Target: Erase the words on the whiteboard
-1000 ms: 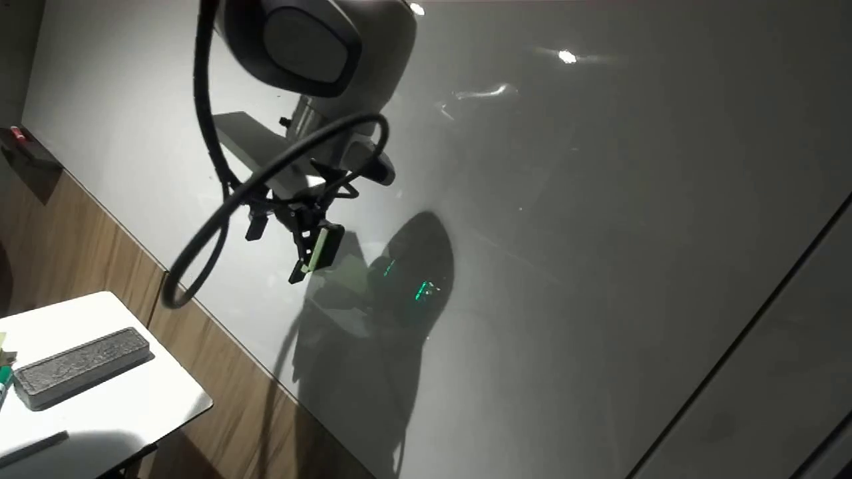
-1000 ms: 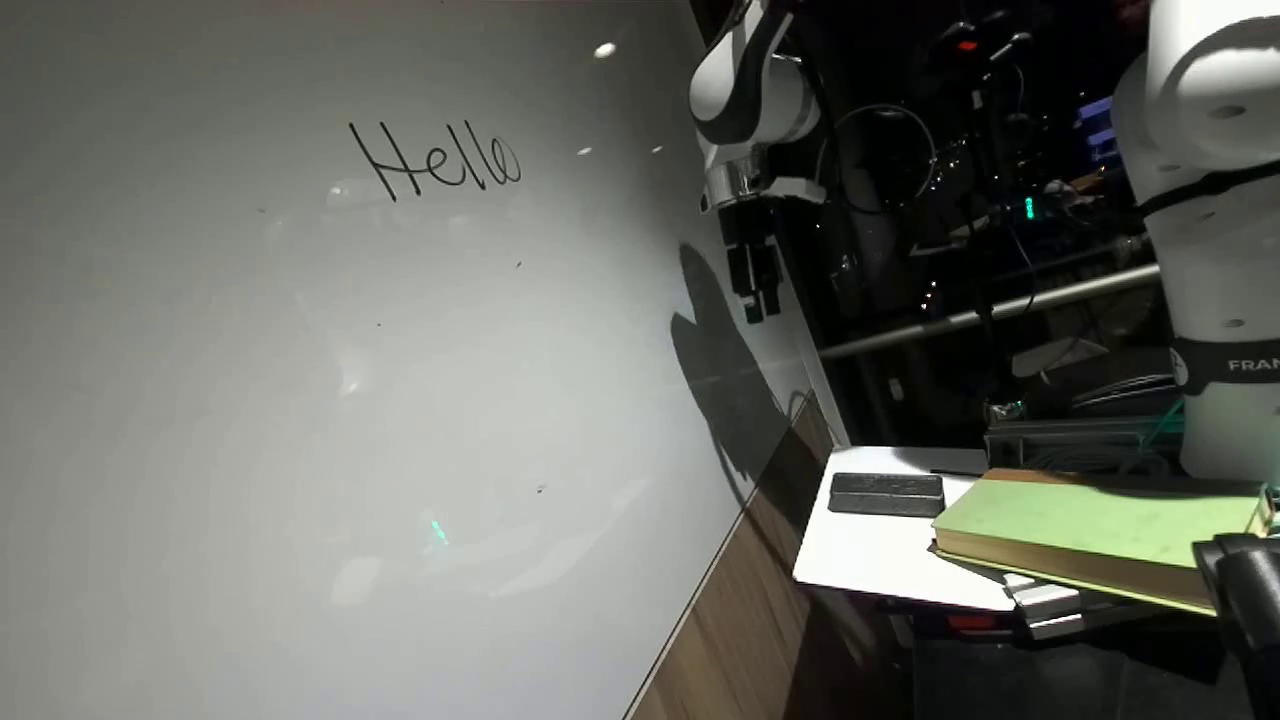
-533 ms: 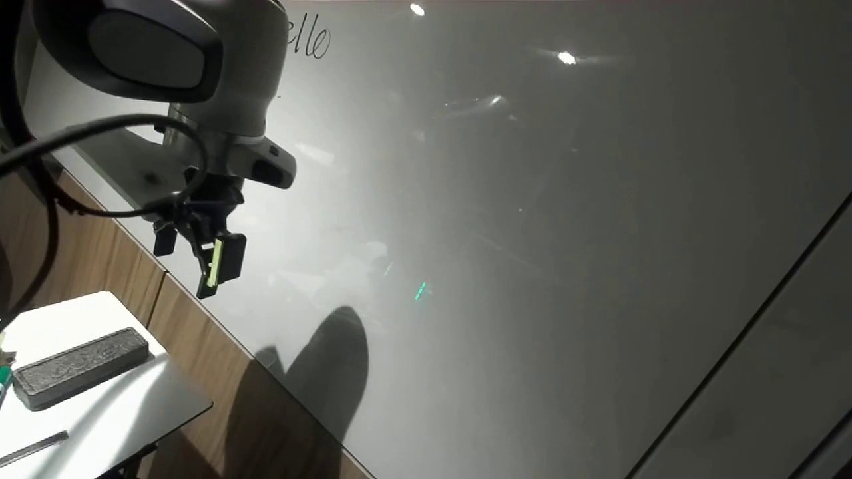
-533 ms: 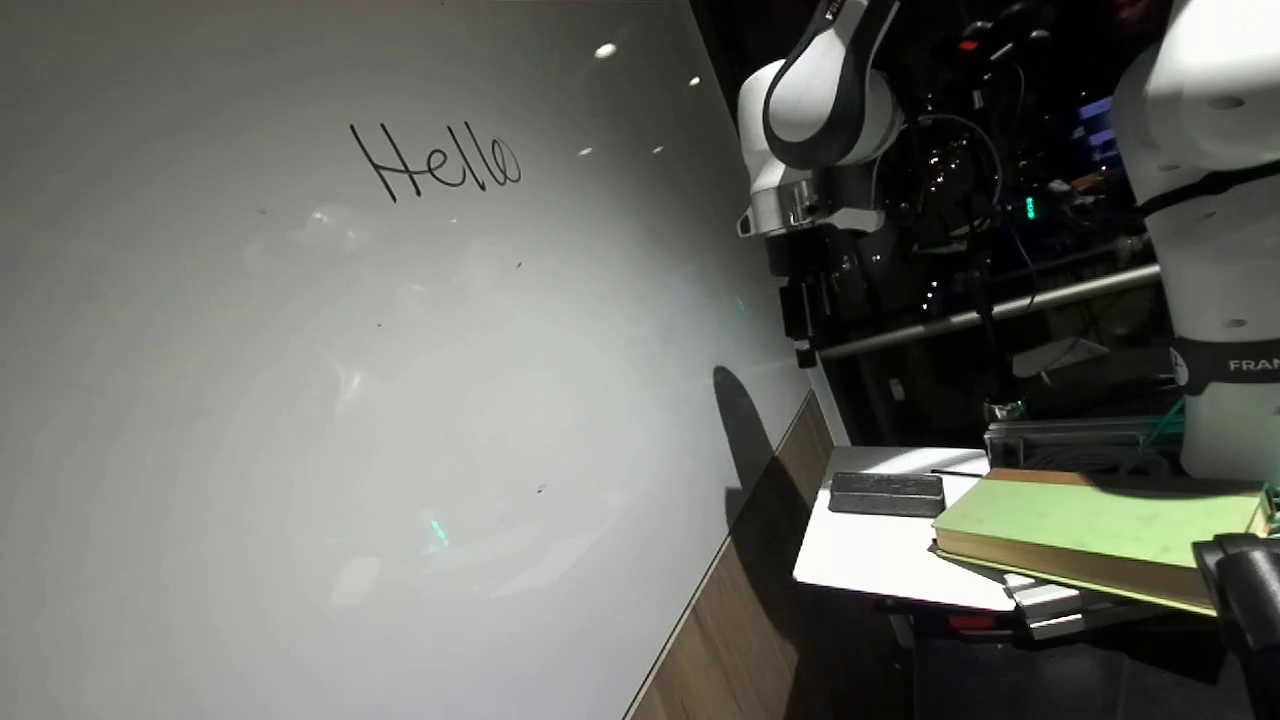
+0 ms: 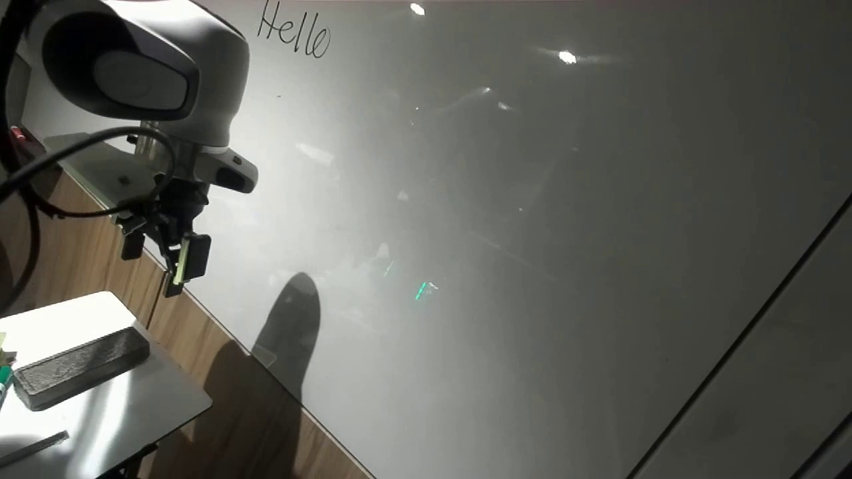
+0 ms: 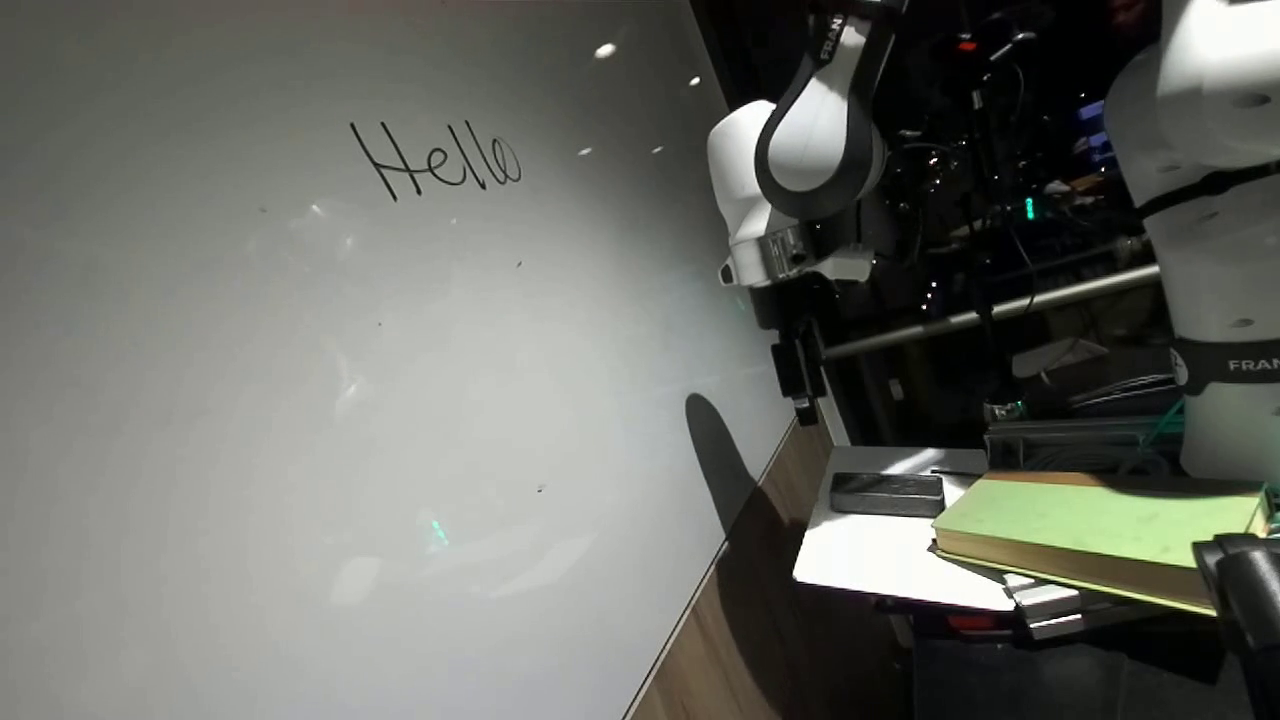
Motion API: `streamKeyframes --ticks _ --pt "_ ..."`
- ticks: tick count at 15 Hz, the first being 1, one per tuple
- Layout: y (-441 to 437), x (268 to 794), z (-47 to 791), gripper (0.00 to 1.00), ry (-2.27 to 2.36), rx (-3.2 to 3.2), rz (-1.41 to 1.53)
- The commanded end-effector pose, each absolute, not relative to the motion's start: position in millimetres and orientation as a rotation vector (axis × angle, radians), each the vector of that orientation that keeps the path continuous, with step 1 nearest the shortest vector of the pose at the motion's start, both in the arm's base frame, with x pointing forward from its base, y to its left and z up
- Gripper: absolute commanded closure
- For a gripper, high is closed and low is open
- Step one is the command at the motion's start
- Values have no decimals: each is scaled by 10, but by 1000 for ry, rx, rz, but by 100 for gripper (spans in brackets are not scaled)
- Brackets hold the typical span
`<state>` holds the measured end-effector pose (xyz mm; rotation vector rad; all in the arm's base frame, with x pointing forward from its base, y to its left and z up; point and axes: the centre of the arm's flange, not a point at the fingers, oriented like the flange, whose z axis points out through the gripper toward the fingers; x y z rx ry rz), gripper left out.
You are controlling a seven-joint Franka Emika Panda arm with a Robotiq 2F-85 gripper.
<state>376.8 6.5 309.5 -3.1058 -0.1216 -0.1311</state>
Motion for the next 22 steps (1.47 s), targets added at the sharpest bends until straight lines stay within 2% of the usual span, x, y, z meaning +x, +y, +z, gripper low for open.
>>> streamKeyframes --ticks 1,7,12,20,21,22 --pt "261 3187 2523 0 -100 -3158 -37" --pt "400 3012 2200 0 -140 -3223 87" --pt "259 3081 2004 0 -153 -3262 157" --pt "176 3091 1912 0 -158 -3262 135" --pt "166 3106 1923 18 -154 -3260 125" --pt "154 3126 1929 26 -147 -3258 116"
